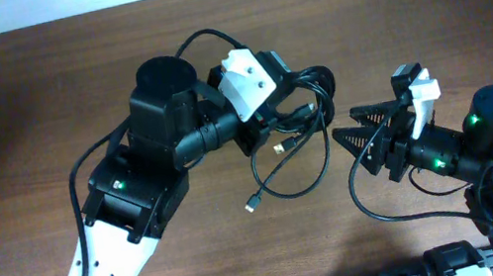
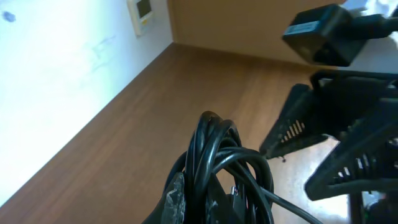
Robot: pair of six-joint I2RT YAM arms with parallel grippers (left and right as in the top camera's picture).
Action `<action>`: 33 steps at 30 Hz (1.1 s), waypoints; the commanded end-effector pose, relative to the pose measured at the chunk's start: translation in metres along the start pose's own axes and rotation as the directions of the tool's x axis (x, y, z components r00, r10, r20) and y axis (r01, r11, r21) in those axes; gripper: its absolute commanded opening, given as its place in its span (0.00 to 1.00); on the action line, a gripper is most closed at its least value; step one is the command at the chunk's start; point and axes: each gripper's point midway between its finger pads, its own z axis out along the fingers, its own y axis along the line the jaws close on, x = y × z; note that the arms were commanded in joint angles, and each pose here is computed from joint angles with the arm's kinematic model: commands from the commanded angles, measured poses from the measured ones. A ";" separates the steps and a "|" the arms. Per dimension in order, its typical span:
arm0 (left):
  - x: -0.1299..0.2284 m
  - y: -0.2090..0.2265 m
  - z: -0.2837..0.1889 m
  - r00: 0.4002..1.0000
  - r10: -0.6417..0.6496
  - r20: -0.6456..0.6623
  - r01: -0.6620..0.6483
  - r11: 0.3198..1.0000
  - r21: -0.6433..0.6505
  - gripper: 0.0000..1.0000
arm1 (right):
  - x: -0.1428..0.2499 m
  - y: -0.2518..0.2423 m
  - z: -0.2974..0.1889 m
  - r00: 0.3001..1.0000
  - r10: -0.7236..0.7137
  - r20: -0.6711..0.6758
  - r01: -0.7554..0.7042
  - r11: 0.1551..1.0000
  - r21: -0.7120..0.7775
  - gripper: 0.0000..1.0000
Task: Untangle cables
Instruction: 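Grasp the hanging cable loops with the right gripper beside the left gripper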
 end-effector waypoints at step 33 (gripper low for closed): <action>-0.007 -0.045 -0.027 0.967 0.232 0.106 -0.251 0.940 0.233 0.00 | -0.016 0.019 -0.004 0.998 -0.035 0.052 0.039 0.995 -0.086 0.73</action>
